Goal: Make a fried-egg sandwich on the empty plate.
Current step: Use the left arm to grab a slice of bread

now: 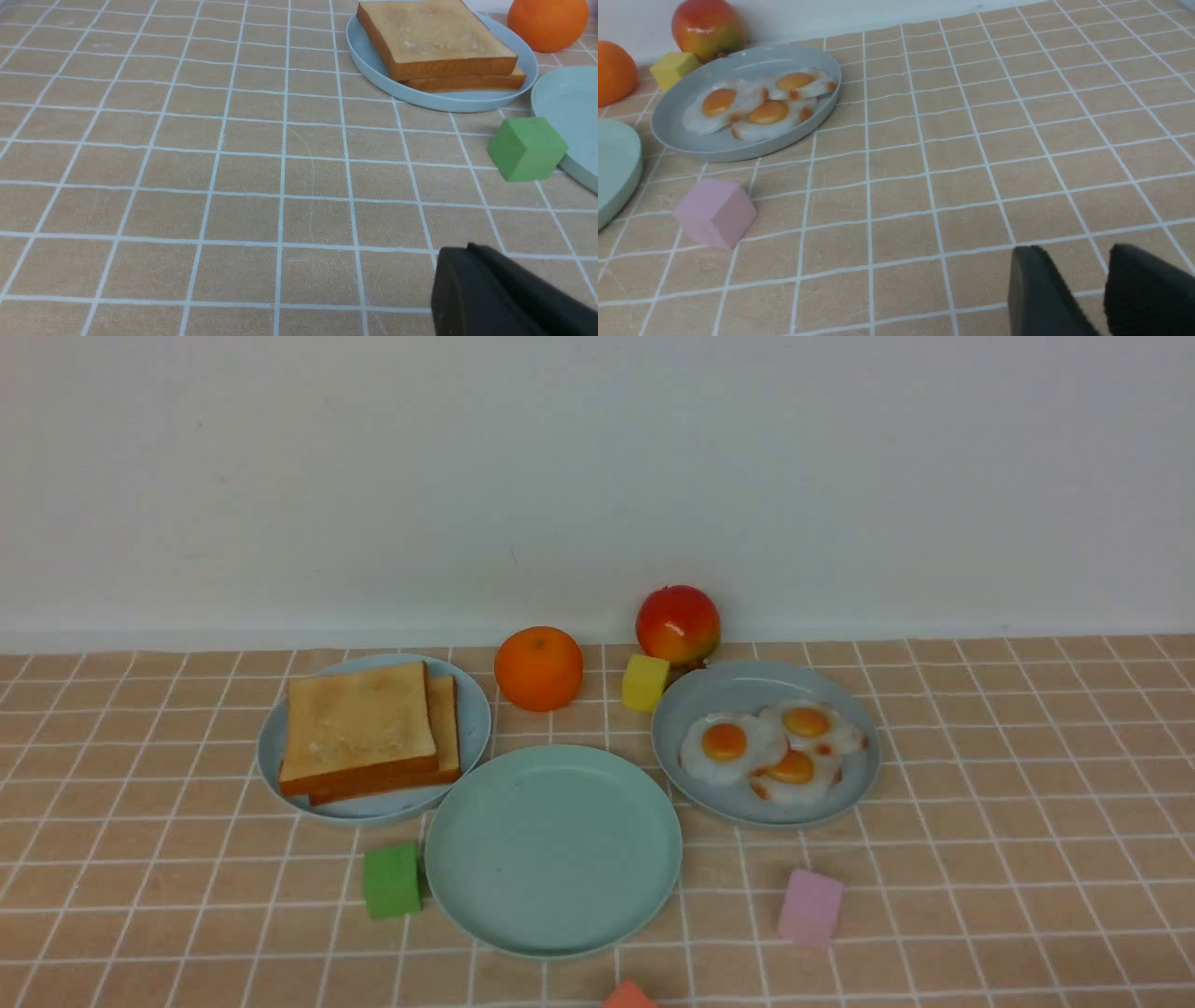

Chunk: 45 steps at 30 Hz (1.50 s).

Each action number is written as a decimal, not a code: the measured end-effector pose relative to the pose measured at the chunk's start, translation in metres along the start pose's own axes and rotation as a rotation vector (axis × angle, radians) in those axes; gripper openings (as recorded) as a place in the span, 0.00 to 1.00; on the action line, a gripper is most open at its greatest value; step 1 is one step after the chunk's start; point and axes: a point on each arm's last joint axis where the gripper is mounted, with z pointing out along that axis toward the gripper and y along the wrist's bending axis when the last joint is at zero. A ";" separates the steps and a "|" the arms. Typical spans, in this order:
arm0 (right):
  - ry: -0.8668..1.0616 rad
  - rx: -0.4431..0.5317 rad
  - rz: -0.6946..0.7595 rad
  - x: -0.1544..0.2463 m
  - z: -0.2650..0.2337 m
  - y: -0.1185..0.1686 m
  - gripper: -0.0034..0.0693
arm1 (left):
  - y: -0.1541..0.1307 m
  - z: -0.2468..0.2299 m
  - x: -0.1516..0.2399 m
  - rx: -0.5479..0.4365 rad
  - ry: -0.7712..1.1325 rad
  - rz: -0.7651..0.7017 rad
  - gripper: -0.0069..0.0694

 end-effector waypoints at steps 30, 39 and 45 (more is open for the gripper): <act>0.000 0.000 0.000 0.000 0.000 0.000 0.38 | 0.000 0.000 0.000 0.000 0.000 0.000 0.09; -0.001 0.001 -0.002 0.000 0.000 0.000 0.38 | 0.000 0.000 0.000 -0.004 -0.005 0.023 0.10; -0.003 0.000 -0.002 0.000 0.000 0.000 0.38 | 0.001 0.000 -0.009 -0.018 -0.099 0.126 0.11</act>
